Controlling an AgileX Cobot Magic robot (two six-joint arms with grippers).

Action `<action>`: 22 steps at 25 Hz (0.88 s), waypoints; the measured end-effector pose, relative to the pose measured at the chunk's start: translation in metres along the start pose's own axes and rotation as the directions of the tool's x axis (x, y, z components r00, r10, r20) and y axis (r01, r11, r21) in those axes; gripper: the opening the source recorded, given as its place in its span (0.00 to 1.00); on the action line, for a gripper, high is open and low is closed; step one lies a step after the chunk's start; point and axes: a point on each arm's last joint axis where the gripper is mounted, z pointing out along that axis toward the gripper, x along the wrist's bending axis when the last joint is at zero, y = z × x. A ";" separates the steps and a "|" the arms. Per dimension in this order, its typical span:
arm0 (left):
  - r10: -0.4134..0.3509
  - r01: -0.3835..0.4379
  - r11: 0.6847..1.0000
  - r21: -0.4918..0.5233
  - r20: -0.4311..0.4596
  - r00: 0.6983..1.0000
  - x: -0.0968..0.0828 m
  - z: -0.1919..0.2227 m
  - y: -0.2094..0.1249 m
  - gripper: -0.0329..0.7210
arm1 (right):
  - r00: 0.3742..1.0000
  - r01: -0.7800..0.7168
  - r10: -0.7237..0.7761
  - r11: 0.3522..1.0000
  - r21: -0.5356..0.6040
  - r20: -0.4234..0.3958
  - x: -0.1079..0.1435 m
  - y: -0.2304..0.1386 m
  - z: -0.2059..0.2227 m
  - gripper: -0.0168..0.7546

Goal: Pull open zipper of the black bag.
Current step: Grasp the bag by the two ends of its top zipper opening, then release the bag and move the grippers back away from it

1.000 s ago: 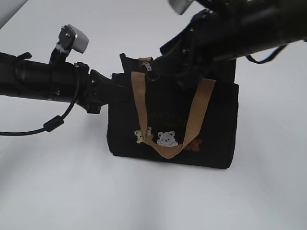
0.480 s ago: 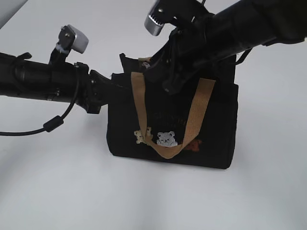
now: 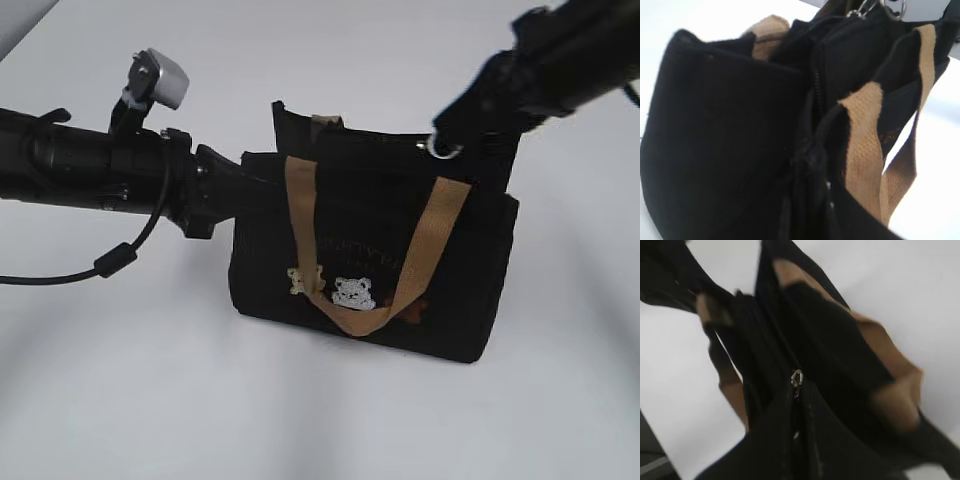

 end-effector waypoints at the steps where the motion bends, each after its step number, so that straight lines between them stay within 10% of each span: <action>1: 0.000 0.000 1.000 0.002 -0.002 1.000 0.000 0.000 0.000 0.13 | 0.998 -0.057 0.057 0.998 0.034 -0.008 -0.007 -0.007 -0.010 0.03; 4: 0.002 -0.001 1.000 0.020 -0.023 1.000 0.002 0.000 -0.002 0.13 | 0.980 -0.197 0.198 0.977 0.084 -0.009 -0.020 -0.018 -0.023 0.07; 11: -0.144 0.152 0.984 0.095 -0.086 0.986 0.004 -0.008 -0.003 0.29 | 0.943 -0.325 0.332 0.928 0.181 -0.011 0.001 -0.019 -0.031 0.57; 15: -0.310 0.327 0.925 0.194 -0.117 0.944 -0.005 -0.025 0.002 0.53 | 0.922 -0.380 0.384 0.886 0.265 0.036 0.016 -0.024 -0.055 0.57; 22: -0.368 0.420 0.876 0.236 -0.235 0.900 -0.051 -0.089 0.029 0.49 | 0.912 -0.394 0.356 0.899 0.192 0.202 0.049 -0.027 -0.121 0.53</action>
